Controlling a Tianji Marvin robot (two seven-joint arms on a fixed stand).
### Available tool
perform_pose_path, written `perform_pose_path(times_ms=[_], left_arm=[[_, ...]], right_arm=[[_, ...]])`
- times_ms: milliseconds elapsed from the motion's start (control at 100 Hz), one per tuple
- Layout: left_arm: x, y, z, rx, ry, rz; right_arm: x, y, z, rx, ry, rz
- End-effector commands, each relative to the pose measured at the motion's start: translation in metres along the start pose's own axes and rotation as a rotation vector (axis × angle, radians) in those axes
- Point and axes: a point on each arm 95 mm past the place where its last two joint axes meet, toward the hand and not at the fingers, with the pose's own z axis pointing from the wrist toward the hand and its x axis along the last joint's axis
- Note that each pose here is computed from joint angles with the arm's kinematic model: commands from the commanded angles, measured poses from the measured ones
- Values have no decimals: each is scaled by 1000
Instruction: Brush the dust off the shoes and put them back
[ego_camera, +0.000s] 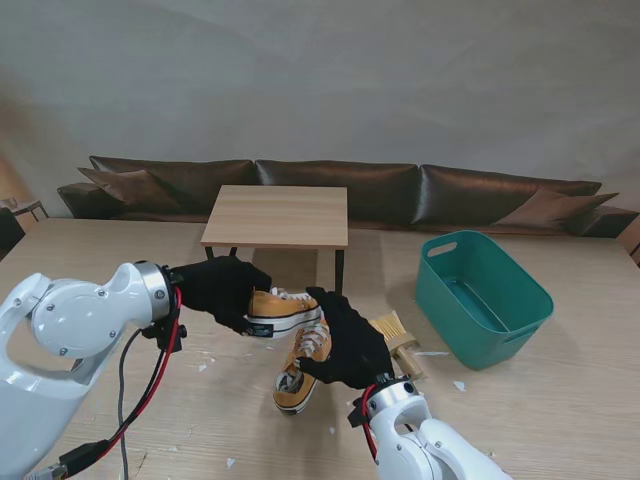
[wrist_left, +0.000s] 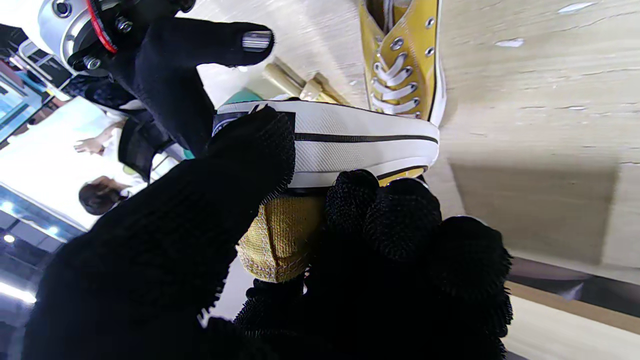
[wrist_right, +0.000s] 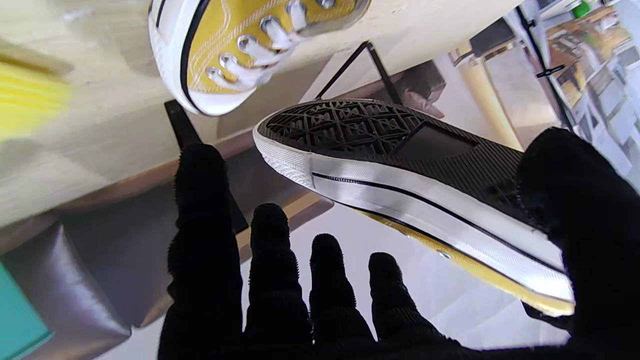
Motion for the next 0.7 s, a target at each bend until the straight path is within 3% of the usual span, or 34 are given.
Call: perform_pose_path(times_ms=[0, 280, 690], left_arm=[[6, -6, 1, -3, 16, 0], [7, -5, 14, -47, 41, -46], [8, -6, 36, -58, 102, -102]], right_arm=[[12, 3, 5, -23, 5, -3], [20, 8, 18, -77, -9, -44], [23, -4, 26, -15, 45, -64]])
